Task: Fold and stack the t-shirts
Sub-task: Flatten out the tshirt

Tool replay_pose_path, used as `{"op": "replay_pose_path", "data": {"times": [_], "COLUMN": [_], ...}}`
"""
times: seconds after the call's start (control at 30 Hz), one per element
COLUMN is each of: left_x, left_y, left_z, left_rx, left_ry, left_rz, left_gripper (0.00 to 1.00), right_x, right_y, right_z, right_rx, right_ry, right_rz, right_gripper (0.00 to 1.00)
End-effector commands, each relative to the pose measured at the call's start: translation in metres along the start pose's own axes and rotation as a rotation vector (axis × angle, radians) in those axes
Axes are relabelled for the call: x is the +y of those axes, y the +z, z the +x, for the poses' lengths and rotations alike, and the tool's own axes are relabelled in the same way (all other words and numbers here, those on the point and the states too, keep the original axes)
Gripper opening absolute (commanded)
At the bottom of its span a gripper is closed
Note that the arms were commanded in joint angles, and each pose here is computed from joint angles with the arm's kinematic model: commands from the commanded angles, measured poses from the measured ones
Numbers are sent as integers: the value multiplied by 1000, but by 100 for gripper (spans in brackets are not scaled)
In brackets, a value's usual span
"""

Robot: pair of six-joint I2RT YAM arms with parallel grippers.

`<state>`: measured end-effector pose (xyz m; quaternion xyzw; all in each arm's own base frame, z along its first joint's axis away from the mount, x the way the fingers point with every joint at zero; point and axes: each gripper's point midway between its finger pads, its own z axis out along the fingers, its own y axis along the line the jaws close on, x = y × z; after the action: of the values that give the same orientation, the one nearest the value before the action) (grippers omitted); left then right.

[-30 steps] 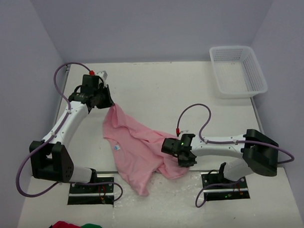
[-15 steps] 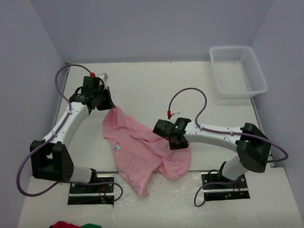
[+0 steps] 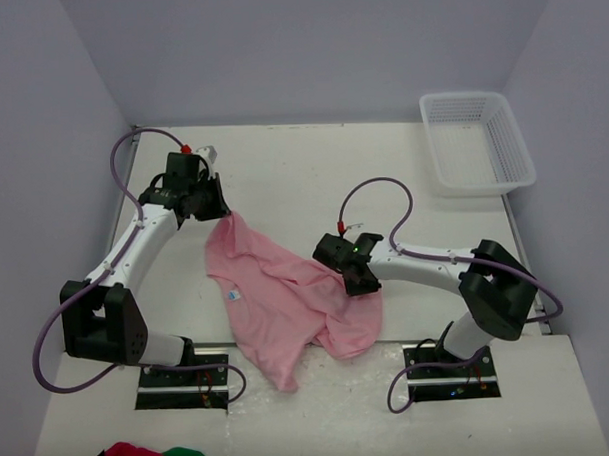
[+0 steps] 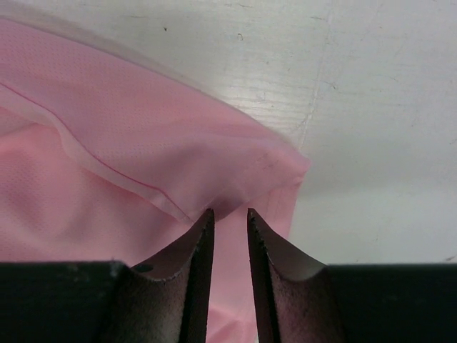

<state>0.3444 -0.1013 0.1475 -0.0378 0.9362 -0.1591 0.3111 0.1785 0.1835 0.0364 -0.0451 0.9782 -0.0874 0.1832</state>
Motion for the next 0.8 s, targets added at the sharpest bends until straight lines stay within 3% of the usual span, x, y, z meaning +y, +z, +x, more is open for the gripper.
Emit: {"op": "replay_pose_path", "data": {"times": [0.0, 0.23, 0.77], "left_x": [-7, -8, -7], "left_y": [-3, -2, 1], "left_z": [-10, -12, -7], "left_rx": [-47, -45, -33], "left_ry": [26, 26, 26], "left_rz": [31, 37, 35], "left_gripper": [0, 0, 0], "right_x": [10, 16, 24], "right_y": [-9, -10, -28], "right_z": [-15, -15, -17], "right_rx": [-48, -42, -87], "right_ry": [11, -2, -44], "right_rz": [-50, -79, -80], "right_gripper": [26, 32, 33]}}
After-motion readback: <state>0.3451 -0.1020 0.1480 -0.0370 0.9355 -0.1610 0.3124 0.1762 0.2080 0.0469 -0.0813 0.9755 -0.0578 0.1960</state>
